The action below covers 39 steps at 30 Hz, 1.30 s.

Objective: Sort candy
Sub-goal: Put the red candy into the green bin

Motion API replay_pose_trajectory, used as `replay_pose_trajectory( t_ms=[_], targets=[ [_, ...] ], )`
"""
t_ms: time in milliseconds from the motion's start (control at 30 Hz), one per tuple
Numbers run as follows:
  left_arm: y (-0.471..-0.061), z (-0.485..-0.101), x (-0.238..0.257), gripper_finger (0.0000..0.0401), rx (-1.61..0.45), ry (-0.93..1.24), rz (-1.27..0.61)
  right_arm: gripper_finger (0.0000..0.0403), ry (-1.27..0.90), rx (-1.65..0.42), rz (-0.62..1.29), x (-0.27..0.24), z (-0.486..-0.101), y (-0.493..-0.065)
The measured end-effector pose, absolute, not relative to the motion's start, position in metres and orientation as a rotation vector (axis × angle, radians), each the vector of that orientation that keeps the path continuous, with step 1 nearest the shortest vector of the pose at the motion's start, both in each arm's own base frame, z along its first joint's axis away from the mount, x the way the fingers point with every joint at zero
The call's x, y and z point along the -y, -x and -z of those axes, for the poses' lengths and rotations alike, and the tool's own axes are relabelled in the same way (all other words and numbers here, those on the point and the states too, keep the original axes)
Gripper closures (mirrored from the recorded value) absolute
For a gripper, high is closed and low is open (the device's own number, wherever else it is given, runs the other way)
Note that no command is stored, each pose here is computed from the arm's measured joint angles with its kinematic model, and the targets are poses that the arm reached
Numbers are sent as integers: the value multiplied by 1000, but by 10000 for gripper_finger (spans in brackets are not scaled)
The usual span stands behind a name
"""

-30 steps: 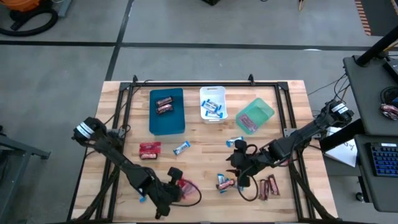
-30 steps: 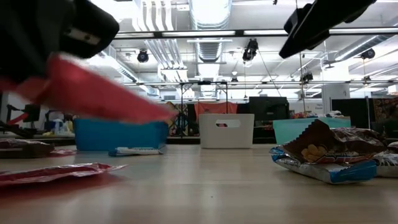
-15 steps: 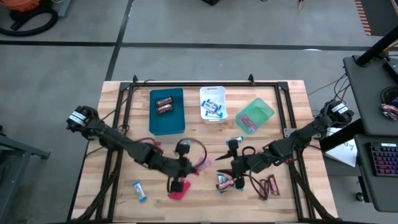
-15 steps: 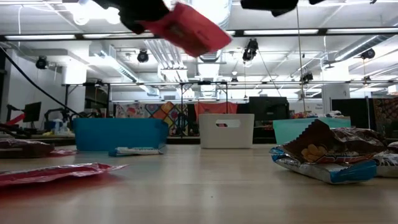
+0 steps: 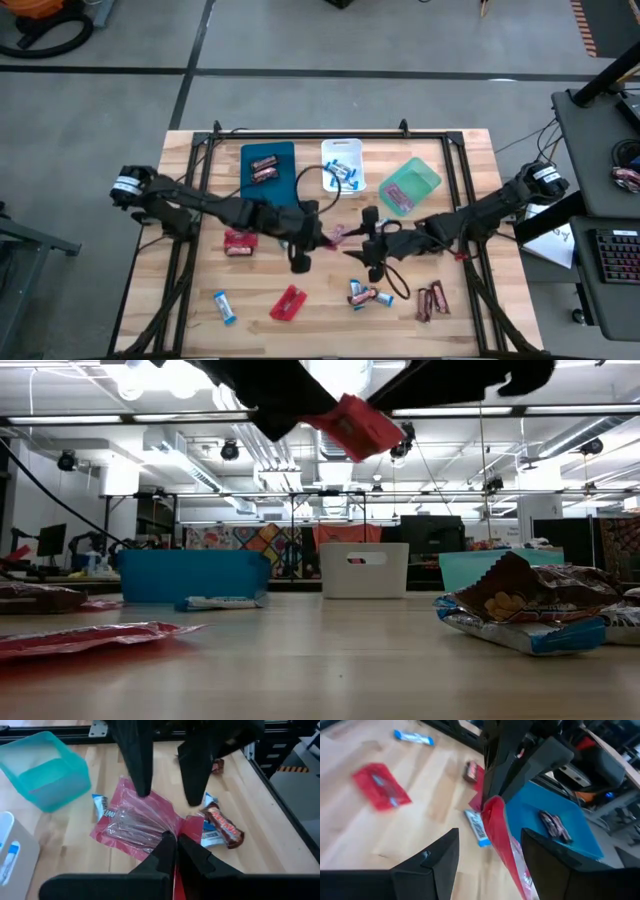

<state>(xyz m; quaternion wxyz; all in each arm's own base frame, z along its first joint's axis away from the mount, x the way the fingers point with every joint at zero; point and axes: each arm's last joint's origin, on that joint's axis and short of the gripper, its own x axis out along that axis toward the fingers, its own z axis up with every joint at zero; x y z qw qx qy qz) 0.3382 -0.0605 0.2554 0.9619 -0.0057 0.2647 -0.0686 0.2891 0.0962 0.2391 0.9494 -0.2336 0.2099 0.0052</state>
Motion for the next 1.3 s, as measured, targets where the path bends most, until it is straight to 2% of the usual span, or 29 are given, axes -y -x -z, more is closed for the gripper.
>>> replay_pose_trajectory(
  t_ms=[133, 233, 333, 433, 500, 667, 1033, 1167, 1300],
  targets=[
    [-341, -258, 48, 401, -512, 0, 166, 201, 475, -453, 37, -81, -238, -293],
    [-342, -257, 43, 401, -509, -29, 166, 225, 473, -481, 69, -69, -236, -295],
    [-343, -258, 41, 401, -502, -43, 161, 281, 475, -515, 87, -60, -234, -296],
    [-343, -258, 37, 401, -502, -48, 152, 355, 490, -539, 81, -56, -232, -296],
    [-344, -258, 34, 401, -500, -42, 143, 381, 505, -540, 68, -55, -232, -296],
    [-344, -259, 23, 390, -502, -18, 115, 390, 484, -547, 86, -52, -233, -295],
    [-328, -273, -5, 280, -528, -94, 83, 393, 270, -544, 205, -27, -248, -283],
    [-319, -278, -20, 258, -550, -128, 49, 393, 112, -573, 315, -6, -254, -272],
    [-306, -288, -37, 252, -563, -151, 3, 394, -179, -679, 440, 27, -252, -251]
  ],
)
